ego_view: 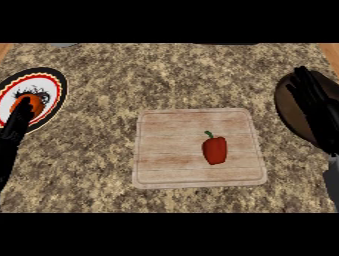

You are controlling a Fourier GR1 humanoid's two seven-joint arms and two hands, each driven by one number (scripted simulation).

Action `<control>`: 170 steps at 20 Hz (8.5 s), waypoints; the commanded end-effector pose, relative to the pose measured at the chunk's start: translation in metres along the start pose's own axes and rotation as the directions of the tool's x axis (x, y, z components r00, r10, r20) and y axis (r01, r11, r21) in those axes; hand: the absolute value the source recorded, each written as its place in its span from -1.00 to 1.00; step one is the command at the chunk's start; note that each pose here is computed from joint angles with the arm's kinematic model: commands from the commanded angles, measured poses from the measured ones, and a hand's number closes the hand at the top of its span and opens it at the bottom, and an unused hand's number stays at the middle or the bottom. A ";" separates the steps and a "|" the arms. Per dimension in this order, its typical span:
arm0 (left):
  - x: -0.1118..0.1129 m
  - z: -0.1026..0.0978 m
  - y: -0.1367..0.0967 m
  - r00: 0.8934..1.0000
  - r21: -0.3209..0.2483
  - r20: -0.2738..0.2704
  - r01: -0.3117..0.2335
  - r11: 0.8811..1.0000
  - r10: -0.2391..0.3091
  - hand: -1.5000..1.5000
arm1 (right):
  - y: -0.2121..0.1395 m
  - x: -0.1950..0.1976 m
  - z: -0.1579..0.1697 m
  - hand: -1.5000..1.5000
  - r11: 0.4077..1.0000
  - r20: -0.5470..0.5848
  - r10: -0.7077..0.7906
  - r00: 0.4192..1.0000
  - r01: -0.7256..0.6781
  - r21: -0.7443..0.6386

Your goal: Pick the bell pepper from the cutting board and place it in the pan

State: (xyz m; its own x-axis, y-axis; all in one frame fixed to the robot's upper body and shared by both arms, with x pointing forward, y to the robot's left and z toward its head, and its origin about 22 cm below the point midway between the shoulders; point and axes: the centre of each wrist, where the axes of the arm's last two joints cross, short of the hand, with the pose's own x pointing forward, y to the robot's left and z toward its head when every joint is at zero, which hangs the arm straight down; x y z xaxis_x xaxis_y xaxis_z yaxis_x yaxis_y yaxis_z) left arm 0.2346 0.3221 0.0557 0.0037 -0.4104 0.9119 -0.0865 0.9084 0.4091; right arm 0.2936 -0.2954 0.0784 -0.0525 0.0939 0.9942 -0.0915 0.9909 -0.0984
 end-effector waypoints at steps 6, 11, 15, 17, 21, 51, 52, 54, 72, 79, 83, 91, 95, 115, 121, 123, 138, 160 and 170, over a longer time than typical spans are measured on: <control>0.032 -0.031 -0.032 0.971 -0.004 0.106 -0.217 0.976 0.217 0.00 | 0.078 -0.006 -0.029 1.00 0.749 0.042 0.004 0.999 -0.031 0.661; 0.016 -0.039 -0.040 0.968 0.039 0.033 -0.248 0.968 0.247 0.00 | 0.028 -0.032 0.002 -1.00 0.881 0.362 0.243 0.900 -0.361 0.306; 0.021 -0.057 -0.046 0.965 0.027 0.025 -0.261 0.965 0.261 0.00 | -0.031 0.002 0.002 -1.00 0.842 0.449 0.357 0.819 -0.491 0.225; 0.019 -0.067 -0.035 0.963 0.041 0.026 -0.271 0.962 0.270 0.00 | -0.060 0.022 0.001 -1.00 0.802 0.453 0.400 0.797 -0.544 0.248; 0.011 -0.058 -0.055 0.966 0.027 0.000 -0.260 0.965 0.260 0.00 | -0.060 0.082 -0.006 -1.00 0.634 0.433 0.564 0.703 -0.705 0.319; 0.035 -0.070 -0.061 0.970 0.027 0.042 -0.240 0.970 0.239 0.00 | 0.102 0.136 -0.020 -1.00 0.400 0.378 0.695 0.612 -0.765 0.504; 0.003 -0.066 -0.051 0.964 0.031 0.026 -0.265 0.964 0.265 0.00 | 0.097 0.134 -0.025 -1.00 0.396 0.372 0.699 0.610 -0.764 0.509; 0.006 -0.061 -0.055 0.965 0.007 0.027 -0.262 0.965 0.261 0.00 | 0.095 0.134 -0.016 -1.00 0.405 0.356 0.713 0.605 -0.769 0.495; 0.008 -0.067 -0.049 0.963 0.007 0.012 -0.269 0.963 0.269 0.00 | 0.105 0.064 -0.058 -1.00 0.251 0.342 0.770 0.538 -0.750 0.612; 0.030 -0.067 -0.052 0.963 0.009 0.022 -0.271 0.963 0.270 0.00 | 0.127 0.056 -0.043 -1.00 0.191 0.353 0.810 0.468 -0.780 0.596; 0.017 -0.051 -0.053 0.964 0.007 0.019 -0.266 0.964 0.266 0.00 | 0.137 0.052 -0.034 -1.00 0.085 0.379 0.859 0.345 -0.825 0.558; 0.002 -0.055 -0.060 0.966 0.019 0.028 -0.259 0.966 0.259 0.00 | 0.154 0.033 -0.048 -1.00 0.015 0.362 0.886 0.291 -0.796 0.605; 0.003 -0.049 -0.051 0.965 0.022 0.019 -0.260 0.965 0.260 0.00 | 0.154 0.041 -0.046 -1.00 0.037 0.357 0.880 0.314 -0.794 0.606; 0.017 -0.056 -0.048 0.964 0.004 0.011 -0.267 0.964 0.267 0.00 | 0.171 -0.023 -0.050 1.00 -0.130 0.497 0.821 0.279 -0.757 0.640; 0.023 -0.067 -0.067 0.968 0.030 0.018 -0.252 0.967 0.251 0.00 | 0.163 -0.018 -0.054 1.00 -0.121 0.497 0.825 0.267 -0.777 0.618; 0.015 -0.060 -0.063 0.964 0.012 0.046 -0.262 0.965 0.261 0.00 | 0.164 -0.025 -0.059 1.00 -0.091 0.486 0.827 0.283 -0.785 0.613; 0.006 -0.050 -0.035 0.968 0.054 -0.001 -0.249 0.967 0.250 0.00 | 0.169 0.052 0.060 1.00 0.384 0.039 0.922 0.384 -0.923 0.025; 0.032 -0.069 -0.056 0.968 0.010 0.039 -0.250 0.968 0.249 0.00 | -0.020 0.072 -0.005 1.00 0.575 -0.157 0.732 0.663 -0.724 -0.382; 0.016 -0.078 -0.043 0.960 -0.009 0.049 -0.274 0.962 0.274 0.00 | -0.126 0.014 -0.041 1.00 0.366 -0.297 0.806 0.512 -0.825 -0.430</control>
State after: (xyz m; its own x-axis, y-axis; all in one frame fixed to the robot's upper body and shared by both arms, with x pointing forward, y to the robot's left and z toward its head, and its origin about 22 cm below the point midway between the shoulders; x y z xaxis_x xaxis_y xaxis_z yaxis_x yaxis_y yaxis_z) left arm 0.3069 0.2757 0.0527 -0.0641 -0.1595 0.9851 -0.0799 0.9848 0.1543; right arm 0.3345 -0.3813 0.1195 0.1487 0.8615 0.4855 0.4120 0.3923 -0.8224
